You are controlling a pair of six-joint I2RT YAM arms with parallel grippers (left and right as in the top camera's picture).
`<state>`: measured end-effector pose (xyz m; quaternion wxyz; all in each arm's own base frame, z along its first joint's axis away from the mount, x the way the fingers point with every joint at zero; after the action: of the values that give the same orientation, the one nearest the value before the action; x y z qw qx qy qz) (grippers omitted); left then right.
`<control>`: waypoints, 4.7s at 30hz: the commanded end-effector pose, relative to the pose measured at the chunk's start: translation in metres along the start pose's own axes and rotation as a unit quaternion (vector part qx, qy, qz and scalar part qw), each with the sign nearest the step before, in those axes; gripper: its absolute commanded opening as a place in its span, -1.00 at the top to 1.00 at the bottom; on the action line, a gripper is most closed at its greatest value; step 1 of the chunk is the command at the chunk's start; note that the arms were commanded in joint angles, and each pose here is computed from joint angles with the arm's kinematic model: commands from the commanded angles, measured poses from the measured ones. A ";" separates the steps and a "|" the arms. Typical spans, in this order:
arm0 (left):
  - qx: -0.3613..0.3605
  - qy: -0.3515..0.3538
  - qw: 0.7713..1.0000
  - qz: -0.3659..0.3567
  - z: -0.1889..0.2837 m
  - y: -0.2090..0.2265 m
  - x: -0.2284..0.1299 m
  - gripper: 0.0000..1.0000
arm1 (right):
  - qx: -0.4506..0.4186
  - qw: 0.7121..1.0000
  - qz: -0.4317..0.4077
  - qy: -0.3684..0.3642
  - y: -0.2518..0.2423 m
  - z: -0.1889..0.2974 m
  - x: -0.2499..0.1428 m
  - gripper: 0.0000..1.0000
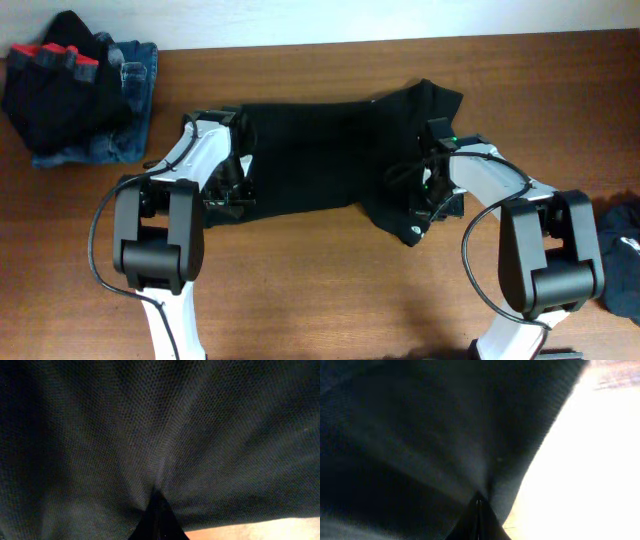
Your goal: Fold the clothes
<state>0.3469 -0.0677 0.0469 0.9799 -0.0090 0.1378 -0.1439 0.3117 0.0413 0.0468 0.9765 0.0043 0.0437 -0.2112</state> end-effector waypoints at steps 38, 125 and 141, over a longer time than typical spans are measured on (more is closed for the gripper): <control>0.026 0.013 1.000 0.005 0.044 -0.016 -0.042 0.95 | -0.008 0.977 -0.211 -0.024 -0.123 0.071 -0.009 0.92; -0.039 -0.032 0.998 0.023 -0.012 -0.029 -0.038 0.93 | -0.113 0.990 -0.085 0.009 -0.052 -0.015 -0.027 0.92; 0.089 0.000 0.994 0.062 -0.021 0.007 -0.055 0.92 | -0.115 0.990 -0.085 0.010 -0.052 -0.015 -0.028 0.92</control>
<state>0.2990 -0.0746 0.0457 0.9865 -0.0055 0.1110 -0.1200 0.2678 0.0171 0.0454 0.9546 -0.0769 0.0756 -0.2776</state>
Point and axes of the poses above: each gripper's point midway between its finger pads, its own z axis back along the fingers, its own y axis along the line the jaws close on, x = y × z, the point moved 5 cm from there along z, back along the fingers, and after that the axes turned 13 degrees about -z, right-handed, at the moved point
